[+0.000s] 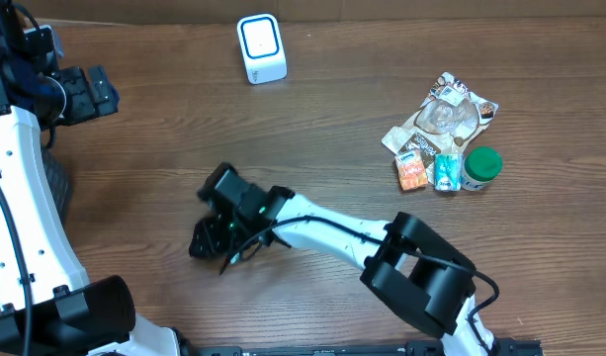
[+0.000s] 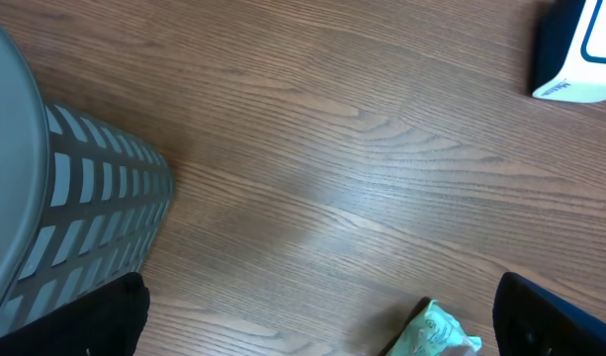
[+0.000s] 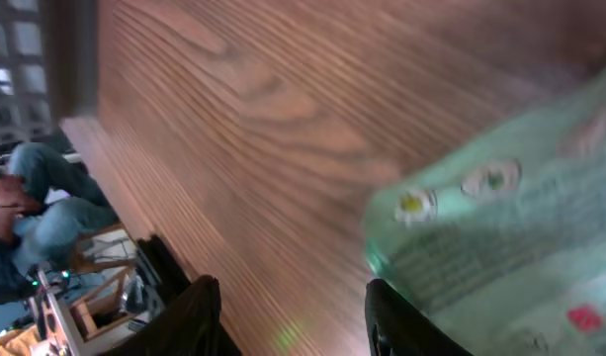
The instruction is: Scan the item barcode
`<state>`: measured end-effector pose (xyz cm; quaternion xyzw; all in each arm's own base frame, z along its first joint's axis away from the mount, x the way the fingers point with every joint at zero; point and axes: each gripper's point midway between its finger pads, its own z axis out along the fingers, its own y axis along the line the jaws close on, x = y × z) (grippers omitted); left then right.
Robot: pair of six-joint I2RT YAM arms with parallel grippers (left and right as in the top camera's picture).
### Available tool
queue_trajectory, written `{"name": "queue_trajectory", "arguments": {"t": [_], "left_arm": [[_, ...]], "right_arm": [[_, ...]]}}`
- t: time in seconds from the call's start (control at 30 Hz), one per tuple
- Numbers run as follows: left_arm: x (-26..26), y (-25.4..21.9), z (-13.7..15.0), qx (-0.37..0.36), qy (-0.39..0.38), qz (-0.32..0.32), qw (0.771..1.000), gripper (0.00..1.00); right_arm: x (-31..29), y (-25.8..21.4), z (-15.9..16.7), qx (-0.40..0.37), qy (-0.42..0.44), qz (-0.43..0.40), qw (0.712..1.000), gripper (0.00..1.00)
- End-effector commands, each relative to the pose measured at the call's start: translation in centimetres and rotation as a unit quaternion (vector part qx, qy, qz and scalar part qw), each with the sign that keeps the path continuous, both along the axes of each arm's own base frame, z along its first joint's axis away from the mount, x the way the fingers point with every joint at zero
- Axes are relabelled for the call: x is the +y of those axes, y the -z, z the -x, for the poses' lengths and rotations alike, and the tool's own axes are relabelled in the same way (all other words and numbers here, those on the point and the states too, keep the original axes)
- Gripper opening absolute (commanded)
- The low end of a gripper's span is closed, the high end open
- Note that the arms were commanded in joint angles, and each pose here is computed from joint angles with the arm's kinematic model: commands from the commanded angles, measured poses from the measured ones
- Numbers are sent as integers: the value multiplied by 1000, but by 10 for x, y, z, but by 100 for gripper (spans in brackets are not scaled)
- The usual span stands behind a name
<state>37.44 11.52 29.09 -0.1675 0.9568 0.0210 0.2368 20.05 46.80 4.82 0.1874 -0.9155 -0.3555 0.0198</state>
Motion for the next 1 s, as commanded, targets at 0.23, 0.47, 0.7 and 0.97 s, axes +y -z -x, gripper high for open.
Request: {"name": "queue_trajectory", "arguments": {"t": [0.23,0.47,0.7,0.97], "left_arm": [[-1,-4,-1,-4,11,-8,1000,99],[-1,-4,-1,-4,11,-8,1000,100],[-1,-4,-1,-4,12,-8,1000,100],[-1,-4,-1,-4,12,-8,1000,100]], "right_arm": [[-49,14,-29,32,58,83,994,44],[-96,21,-61,59,96,118,987,44],[-118,18,-81,60,91,105,988,52],[-105,-2,-101,-6,1,-3,1000,70]]}}
